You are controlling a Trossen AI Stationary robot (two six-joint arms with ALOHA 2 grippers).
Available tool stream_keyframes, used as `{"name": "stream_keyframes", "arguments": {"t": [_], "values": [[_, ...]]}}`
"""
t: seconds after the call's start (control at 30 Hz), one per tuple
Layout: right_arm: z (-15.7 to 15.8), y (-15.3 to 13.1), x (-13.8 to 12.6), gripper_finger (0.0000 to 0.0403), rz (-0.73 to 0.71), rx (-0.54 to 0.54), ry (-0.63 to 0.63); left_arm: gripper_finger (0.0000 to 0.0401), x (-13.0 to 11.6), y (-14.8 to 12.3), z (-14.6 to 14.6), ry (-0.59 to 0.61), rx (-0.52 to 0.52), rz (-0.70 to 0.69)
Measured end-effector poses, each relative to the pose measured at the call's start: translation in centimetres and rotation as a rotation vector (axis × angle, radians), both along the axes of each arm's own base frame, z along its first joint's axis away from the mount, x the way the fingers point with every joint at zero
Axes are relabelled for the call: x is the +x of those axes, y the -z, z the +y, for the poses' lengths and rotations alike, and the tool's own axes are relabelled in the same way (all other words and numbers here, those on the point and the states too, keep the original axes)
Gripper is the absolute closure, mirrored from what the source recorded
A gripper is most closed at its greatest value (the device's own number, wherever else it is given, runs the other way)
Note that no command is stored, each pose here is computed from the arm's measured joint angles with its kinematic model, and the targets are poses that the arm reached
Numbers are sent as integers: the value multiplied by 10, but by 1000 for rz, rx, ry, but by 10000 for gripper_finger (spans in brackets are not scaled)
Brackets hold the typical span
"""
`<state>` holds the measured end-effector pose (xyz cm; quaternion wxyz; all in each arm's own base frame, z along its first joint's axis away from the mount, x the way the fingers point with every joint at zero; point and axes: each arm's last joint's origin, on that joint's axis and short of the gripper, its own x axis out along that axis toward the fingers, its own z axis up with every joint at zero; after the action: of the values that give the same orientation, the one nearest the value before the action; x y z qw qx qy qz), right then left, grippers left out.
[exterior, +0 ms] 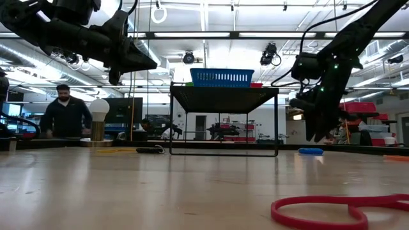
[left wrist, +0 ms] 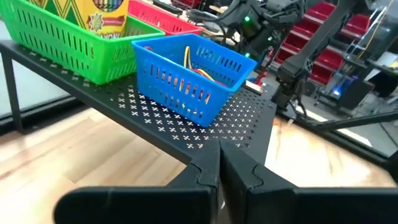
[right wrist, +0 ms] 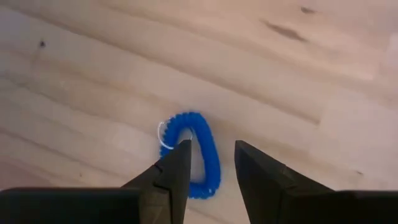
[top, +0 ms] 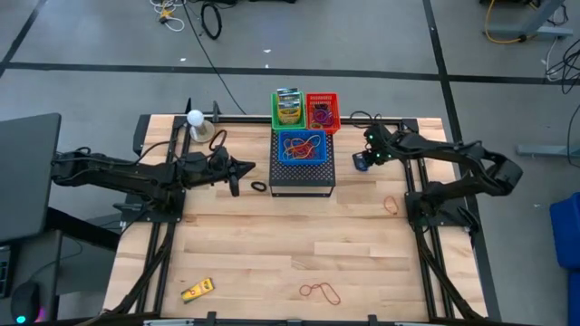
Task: Pick & Place Office Desk Supplies
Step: Put the blue spring keychain into the red bin on the shelf
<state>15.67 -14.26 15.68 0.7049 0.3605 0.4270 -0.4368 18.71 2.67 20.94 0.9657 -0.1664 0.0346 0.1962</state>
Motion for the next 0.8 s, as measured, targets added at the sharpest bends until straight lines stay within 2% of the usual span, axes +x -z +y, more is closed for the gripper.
{"name": "stream_keyframes", "arguments": {"t": [0.13,0.3,0.4,0.53,0.63,0.8], "values": [[-4,16,1,270,49,78,-20,394,0,0,1,-18,22,8],[-7,29,4,276,102,107,-46,394,0,0,1,-37,43,16],[-6,29,4,303,102,108,-42,394,-1,0,2,-54,35,12],[-5,23,2,361,78,93,-40,394,-1,0,2,-65,-10,-8],[-3,3,2,389,35,83,-54,394,-1,0,2,-74,-22,-13],[-3,-60,2,383,-28,-20,-27,394,-1,0,2,-97,-24,-12]]}}
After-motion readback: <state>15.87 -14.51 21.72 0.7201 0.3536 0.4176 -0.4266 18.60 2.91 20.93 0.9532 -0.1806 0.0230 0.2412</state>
